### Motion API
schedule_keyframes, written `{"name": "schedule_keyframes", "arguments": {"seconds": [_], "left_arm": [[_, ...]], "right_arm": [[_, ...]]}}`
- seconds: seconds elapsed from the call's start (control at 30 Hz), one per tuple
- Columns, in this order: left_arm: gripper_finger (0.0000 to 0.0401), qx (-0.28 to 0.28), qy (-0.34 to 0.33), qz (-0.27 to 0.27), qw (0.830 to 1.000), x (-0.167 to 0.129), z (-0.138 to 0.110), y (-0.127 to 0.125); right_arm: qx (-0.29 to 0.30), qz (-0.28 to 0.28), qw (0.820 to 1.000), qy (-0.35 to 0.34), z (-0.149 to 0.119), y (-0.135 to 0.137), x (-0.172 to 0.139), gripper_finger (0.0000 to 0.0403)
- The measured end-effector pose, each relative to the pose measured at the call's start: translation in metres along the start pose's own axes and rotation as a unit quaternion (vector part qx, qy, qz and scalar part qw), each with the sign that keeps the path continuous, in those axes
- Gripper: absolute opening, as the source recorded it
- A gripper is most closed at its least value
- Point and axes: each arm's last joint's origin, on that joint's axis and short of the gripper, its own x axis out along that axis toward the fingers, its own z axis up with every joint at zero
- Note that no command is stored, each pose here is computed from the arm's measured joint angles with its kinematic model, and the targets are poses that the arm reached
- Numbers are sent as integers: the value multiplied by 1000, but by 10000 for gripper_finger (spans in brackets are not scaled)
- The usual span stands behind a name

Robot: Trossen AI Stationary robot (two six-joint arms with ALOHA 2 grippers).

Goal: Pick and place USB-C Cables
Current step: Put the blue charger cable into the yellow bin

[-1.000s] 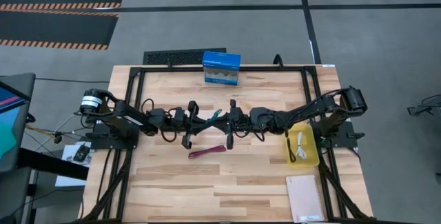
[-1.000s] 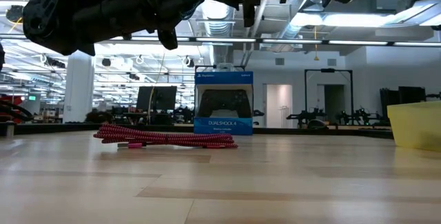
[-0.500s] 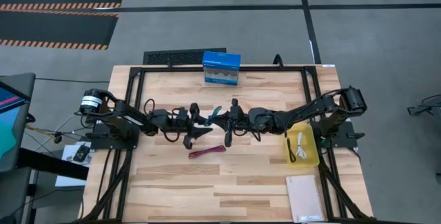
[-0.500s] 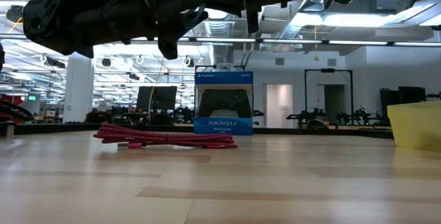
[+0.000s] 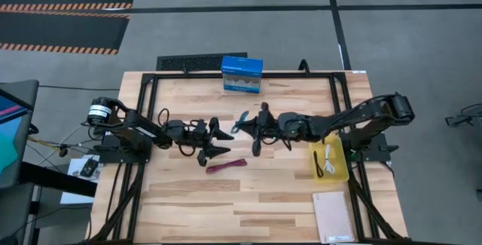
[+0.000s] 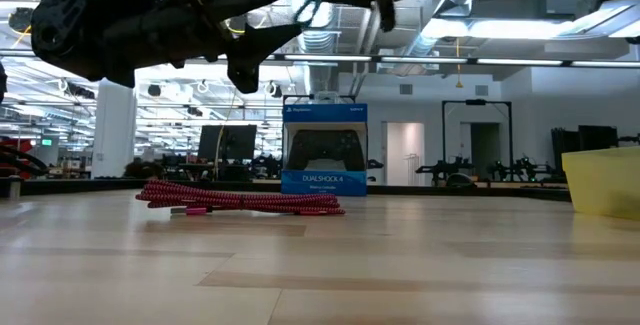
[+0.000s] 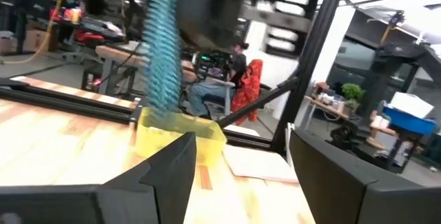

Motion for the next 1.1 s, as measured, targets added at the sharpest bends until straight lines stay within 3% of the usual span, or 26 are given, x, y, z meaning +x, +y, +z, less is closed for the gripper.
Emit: {"name": "schedule_keyframes", "arguments": {"seconds": [0.23,0.43,0.73,1.1], "left_arm": [[215,-1,4,0,1000,0,-1,0],[215,-9,17,7,1000,0,-3,1],[214,-13,22,10,1000,0,-4,2],[214,-24,34,24,999,0,-7,3]], "right_arm": [[23,-73,995,60,13,-11,-30,3],[100,-121,979,133,13,-22,-57,3],[177,-214,921,271,-2,-33,-108,3],[235,-293,853,363,-12,-29,-164,3]]}}
